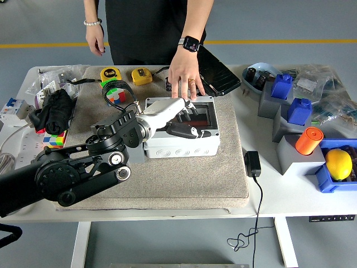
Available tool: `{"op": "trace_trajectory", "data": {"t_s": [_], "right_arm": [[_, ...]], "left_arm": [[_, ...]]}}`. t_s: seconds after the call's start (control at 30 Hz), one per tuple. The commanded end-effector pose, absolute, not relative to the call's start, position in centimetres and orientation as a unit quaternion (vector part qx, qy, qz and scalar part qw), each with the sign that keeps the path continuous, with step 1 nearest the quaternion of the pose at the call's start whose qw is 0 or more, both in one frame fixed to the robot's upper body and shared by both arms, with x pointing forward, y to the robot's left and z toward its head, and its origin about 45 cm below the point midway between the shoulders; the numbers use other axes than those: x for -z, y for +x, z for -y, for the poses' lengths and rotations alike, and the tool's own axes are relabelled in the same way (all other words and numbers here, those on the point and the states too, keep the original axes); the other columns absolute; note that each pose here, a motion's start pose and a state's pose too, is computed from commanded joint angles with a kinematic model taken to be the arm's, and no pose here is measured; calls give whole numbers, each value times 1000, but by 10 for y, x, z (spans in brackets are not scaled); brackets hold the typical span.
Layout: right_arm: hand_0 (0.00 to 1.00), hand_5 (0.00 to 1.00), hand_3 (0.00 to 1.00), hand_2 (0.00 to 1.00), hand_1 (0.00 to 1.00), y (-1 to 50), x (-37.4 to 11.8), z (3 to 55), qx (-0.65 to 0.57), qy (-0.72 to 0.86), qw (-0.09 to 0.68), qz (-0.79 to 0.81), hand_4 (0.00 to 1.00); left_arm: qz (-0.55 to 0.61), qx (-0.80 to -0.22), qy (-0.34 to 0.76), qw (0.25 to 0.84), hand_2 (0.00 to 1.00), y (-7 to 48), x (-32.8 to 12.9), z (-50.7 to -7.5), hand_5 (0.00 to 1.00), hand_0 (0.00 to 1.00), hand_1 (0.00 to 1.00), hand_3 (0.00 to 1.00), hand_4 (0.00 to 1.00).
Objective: Fetch the battery,place it into the box,close the lid of the box
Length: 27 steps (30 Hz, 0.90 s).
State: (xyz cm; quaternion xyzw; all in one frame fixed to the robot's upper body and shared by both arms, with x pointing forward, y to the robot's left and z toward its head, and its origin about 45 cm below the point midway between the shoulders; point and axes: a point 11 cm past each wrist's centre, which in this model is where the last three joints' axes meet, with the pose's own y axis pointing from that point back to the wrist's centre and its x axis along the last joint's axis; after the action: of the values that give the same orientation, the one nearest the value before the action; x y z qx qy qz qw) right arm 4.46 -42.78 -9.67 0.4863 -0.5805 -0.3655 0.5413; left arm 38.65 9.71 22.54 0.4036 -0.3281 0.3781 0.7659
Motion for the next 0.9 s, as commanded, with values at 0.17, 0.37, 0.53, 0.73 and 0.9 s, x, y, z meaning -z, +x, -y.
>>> {"op": "trace_trajectory", "data": {"t_s": [0.17,0.37,0.53,0.73,0.9], "right_arm": [[627,454,583,675,668,46,97,428,365,487,541,581,954],[626,454,583,675,668,46,97,427,364,487,542,580,954],[625,454,583,676,668,45,97,427,364,488,543,579,954],[626,454,583,676,668,43,98,427,366,486,546,576,954],[625,453,583,675,668,40,99,428,367,483,549,575,953]], "left_arm": [[323,-392,378,774,656,387,-234,-96,716,348,563,702,998],[283,-451,273,801,657,389,-253,-101,702,359,582,701,998],[235,-518,188,801,643,392,-260,-120,674,384,594,690,998],[181,-597,99,775,642,395,-257,-164,642,527,639,685,988],[180,-642,66,743,687,394,-252,-201,623,682,706,704,985]]}}
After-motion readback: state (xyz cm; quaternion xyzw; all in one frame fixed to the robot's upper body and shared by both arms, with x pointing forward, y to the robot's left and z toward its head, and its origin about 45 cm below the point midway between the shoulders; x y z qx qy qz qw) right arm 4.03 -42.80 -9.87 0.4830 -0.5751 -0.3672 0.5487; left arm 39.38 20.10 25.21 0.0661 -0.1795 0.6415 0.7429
